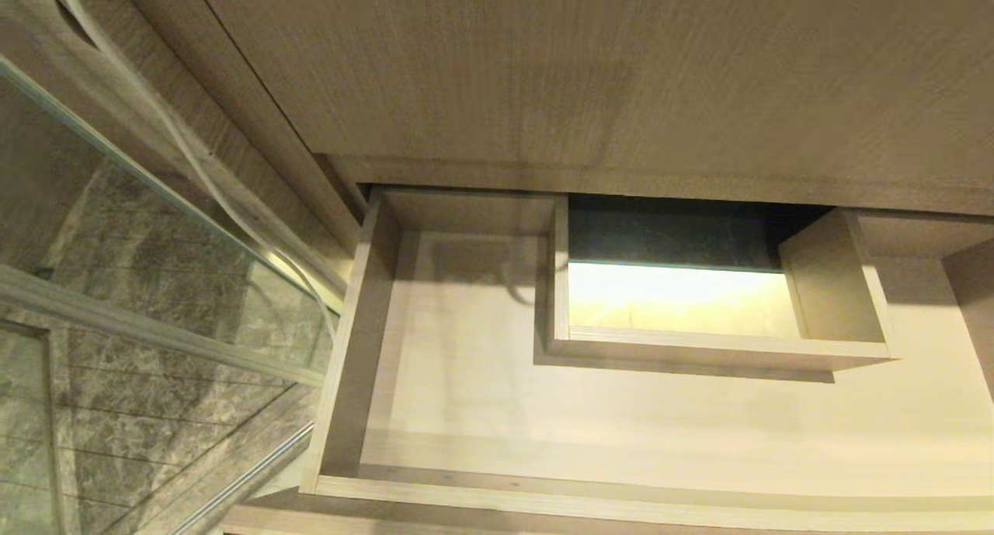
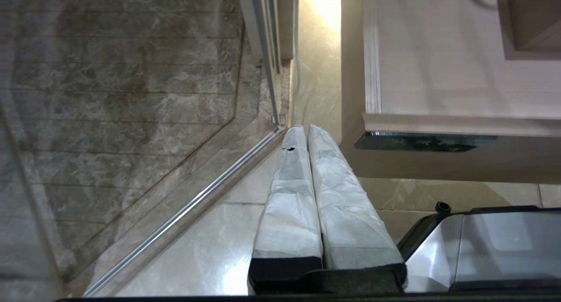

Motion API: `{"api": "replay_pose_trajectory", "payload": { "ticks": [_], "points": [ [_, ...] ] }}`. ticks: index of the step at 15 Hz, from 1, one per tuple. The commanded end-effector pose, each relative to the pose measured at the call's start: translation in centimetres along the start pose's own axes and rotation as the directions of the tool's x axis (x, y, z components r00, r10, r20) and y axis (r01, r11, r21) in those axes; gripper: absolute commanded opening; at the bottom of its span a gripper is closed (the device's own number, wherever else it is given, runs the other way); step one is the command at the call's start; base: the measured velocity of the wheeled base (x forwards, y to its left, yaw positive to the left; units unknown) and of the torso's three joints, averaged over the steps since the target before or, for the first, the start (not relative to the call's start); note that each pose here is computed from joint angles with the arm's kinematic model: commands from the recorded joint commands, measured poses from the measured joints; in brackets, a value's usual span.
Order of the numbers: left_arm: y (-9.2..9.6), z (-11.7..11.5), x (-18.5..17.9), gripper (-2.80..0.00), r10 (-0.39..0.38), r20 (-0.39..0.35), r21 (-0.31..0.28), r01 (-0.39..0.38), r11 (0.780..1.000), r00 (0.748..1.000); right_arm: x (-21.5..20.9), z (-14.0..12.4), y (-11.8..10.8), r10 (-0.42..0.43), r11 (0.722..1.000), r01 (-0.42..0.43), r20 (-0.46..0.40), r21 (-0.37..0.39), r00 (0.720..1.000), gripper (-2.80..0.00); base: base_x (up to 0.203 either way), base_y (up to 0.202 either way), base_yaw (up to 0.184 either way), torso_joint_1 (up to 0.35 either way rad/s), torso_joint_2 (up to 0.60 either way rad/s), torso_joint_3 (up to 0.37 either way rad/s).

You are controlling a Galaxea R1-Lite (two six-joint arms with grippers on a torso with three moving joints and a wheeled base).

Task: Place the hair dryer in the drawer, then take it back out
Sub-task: Pick up the hairdryer

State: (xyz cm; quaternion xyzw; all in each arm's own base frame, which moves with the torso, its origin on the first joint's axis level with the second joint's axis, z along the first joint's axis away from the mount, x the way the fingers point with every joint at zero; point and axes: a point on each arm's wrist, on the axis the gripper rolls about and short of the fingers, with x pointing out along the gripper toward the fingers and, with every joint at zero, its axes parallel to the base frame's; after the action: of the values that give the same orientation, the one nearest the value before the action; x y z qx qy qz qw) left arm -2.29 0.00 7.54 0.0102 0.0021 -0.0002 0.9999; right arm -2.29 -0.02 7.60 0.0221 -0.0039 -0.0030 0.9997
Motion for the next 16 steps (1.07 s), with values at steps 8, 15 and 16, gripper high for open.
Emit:
{"api": "replay_pose_trajectory", "payload": {
  "ticks": [8, 15, 16],
  "points": [
    [0.0, -0.02, 0.0, -2.8, 0.002, 0.0, -0.005, -0.002, 1.0, 1.0, 0.01, -0.01, 0.0, 0.001, 1.0, -0.001, -0.003, 0.0, 1.0, -2.8, 0.0, 0.0, 0.0, 0.16, -0.3, -0.128],
    [0.0, -0.02, 0.0, -2.8, 0.002, 0.0, -0.007, -0.002, 1.0, 1.0, 0.01, -0.01, 0.0, -0.002, 1.0, 0.002, -0.003, -0.001, 1.0, -2.8, 0.002, -0.004, 0.035, 0.088, -0.25, -0.117],
    [0.0, -0.02, 0.0, -2.8, 0.002, 0.0, -0.007, -0.002, 1.0, 1.0, 0.01, -0.01, 0.0, -0.002, 1.0, 0.002, -0.003, -0.001, 1.0, -2.8, -0.001, -0.01, 0.164, 0.245, -0.5, -0.21]
  ]
}}
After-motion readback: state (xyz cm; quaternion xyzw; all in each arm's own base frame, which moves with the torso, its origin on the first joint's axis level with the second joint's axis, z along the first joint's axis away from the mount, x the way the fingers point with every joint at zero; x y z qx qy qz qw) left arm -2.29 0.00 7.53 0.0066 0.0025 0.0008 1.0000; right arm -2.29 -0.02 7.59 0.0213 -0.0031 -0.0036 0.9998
